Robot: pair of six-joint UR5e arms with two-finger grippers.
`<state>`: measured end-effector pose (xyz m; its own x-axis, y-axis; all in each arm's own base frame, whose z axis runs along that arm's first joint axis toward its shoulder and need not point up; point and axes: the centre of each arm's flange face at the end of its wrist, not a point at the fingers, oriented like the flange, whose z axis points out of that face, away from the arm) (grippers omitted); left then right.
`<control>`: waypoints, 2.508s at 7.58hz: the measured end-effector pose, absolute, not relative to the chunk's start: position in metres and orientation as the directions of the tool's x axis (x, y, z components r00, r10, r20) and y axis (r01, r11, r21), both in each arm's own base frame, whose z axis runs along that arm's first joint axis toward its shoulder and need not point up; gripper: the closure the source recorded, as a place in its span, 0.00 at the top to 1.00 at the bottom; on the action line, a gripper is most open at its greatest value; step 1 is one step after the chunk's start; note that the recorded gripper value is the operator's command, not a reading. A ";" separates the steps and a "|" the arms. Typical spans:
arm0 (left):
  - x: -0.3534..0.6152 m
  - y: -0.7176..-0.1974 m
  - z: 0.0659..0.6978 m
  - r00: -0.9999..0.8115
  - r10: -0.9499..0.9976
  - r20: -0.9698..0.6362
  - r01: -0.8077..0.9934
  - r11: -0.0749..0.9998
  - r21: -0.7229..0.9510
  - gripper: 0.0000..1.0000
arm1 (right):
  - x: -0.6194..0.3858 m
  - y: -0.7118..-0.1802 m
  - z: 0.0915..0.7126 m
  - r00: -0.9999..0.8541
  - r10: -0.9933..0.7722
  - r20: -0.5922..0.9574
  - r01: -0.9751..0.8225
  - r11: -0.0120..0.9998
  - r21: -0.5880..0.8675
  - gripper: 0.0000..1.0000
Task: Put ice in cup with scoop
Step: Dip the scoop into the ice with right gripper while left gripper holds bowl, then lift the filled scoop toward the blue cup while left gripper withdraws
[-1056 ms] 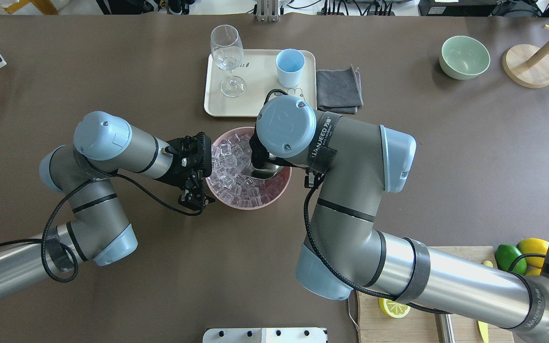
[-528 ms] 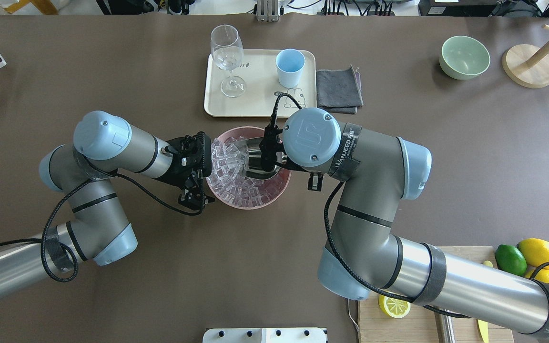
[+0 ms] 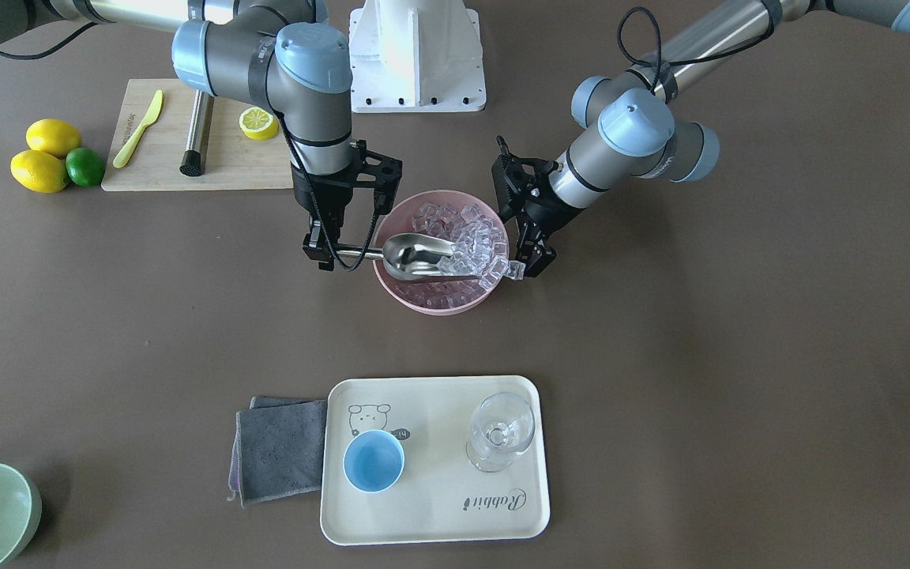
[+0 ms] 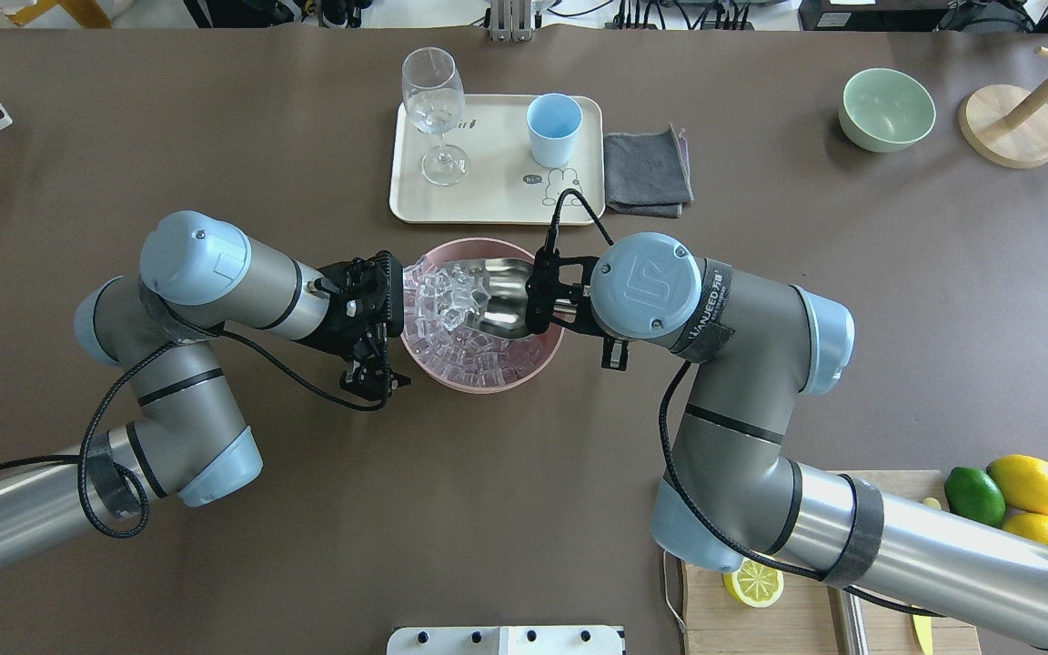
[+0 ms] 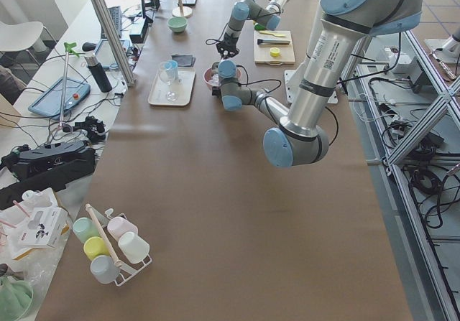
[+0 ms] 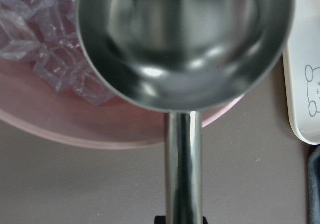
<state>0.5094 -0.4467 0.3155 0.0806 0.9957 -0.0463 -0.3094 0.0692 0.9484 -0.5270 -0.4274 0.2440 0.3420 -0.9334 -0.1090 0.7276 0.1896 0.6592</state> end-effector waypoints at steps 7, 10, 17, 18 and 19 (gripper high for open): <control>0.508 -0.448 0.316 0.083 0.996 -0.045 -0.310 0.069 0.948 0.99 | -0.542 -0.416 0.271 0.255 -0.967 0.012 0.650 0.181 0.738 0.00; 0.508 -0.448 0.316 0.083 0.996 -0.046 -0.310 0.069 0.948 0.99 | -0.507 -0.407 0.253 0.171 -0.985 0.032 0.691 0.143 0.708 0.00; 0.478 -0.462 0.339 0.066 0.995 -0.073 -0.318 0.090 0.944 0.99 | -0.358 -0.488 0.295 0.356 -0.843 0.403 0.660 0.532 0.531 0.00; 0.470 -0.463 0.346 0.063 0.995 -0.076 -0.316 0.092 0.944 0.99 | -0.336 -0.504 0.302 0.399 -0.810 0.430 0.644 0.581 0.497 0.00; 0.458 -0.463 0.352 0.059 0.995 -0.082 -0.312 0.096 0.945 0.99 | -0.319 -0.519 0.307 0.437 -0.783 0.443 0.630 0.618 0.470 0.00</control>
<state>0.4584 -0.4629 0.3516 0.0594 0.9949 -0.0816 -0.3125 0.0962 0.9451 -0.3192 -0.5185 0.3068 0.4370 -0.7827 0.4432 0.6299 0.6181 0.4704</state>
